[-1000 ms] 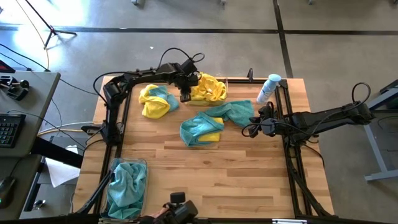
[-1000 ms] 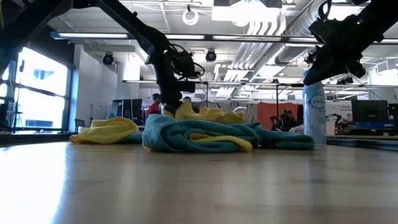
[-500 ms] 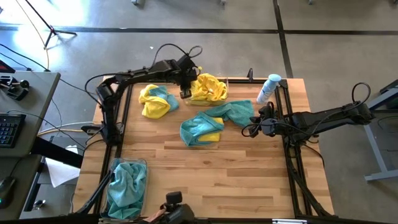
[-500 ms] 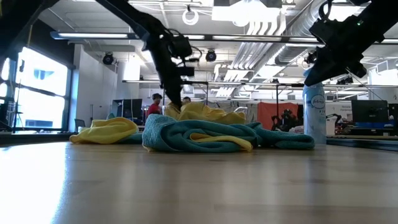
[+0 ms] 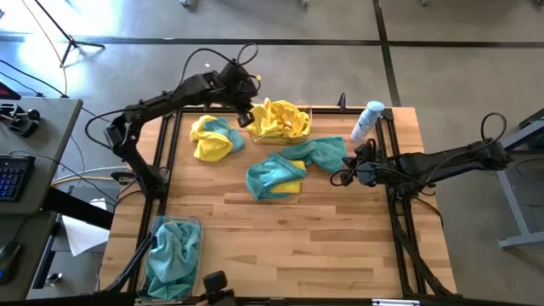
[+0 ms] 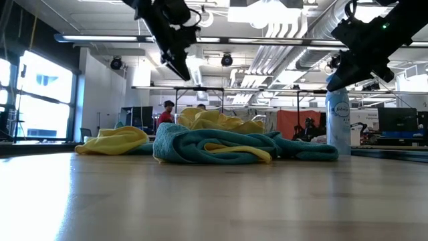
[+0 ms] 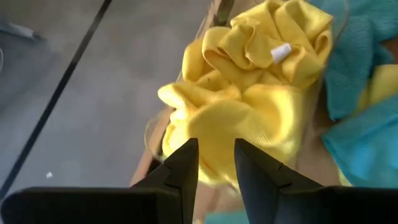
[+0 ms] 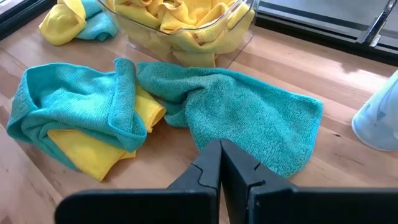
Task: Sort microfiber towel by color & place in baskets
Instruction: Put the blue microfiber towel into the bottom transparent bin
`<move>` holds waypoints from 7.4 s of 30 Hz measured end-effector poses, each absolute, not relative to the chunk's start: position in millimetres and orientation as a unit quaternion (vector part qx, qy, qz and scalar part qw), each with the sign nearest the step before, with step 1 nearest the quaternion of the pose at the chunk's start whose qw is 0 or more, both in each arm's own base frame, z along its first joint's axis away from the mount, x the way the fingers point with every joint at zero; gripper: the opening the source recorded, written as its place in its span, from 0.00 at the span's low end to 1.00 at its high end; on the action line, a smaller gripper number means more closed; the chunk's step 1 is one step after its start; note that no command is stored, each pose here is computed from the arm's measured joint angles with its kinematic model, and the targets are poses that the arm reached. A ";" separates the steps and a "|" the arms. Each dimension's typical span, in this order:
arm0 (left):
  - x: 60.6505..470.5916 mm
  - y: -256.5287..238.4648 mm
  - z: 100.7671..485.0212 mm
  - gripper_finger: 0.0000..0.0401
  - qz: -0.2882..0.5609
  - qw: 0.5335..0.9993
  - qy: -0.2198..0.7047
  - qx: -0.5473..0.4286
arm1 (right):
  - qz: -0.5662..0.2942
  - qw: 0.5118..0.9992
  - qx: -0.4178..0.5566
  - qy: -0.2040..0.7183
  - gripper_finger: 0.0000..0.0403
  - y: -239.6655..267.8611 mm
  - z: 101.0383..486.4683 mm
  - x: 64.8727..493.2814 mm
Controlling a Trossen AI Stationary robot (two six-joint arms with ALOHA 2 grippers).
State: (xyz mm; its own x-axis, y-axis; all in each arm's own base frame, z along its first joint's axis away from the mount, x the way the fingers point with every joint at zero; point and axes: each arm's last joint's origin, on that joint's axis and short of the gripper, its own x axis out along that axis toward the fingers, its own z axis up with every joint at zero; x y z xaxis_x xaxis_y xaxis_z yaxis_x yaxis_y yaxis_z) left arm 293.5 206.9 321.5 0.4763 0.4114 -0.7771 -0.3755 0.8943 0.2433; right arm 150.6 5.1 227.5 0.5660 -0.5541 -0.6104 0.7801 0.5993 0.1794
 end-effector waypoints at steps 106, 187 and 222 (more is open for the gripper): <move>344.8 16.5 199.1 0.00 0.270 0.780 0.515 -0.232 | -0.339 0.882 0.165 0.282 0.00 7.0 229.7 154.5; 222.2 -33.7 387.5 0.00 0.154 0.956 0.199 -0.148 | -0.313 0.898 0.203 0.231 0.00 12.0 230.2 181.7; 89.5 -174.8 394.1 0.00 0.005 0.762 0.577 -0.294 | -0.219 0.914 0.195 0.279 0.00 116.8 234.3 359.3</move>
State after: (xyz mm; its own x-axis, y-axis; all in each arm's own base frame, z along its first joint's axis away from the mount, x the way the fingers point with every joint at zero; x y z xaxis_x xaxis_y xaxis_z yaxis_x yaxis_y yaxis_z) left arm 89.5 -174.8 394.1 0.3332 -0.3316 -0.8826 -0.3468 0.8273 -0.4418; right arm 359.3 116.8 234.3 0.7484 -0.2922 -0.5954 0.5097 0.8277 0.2345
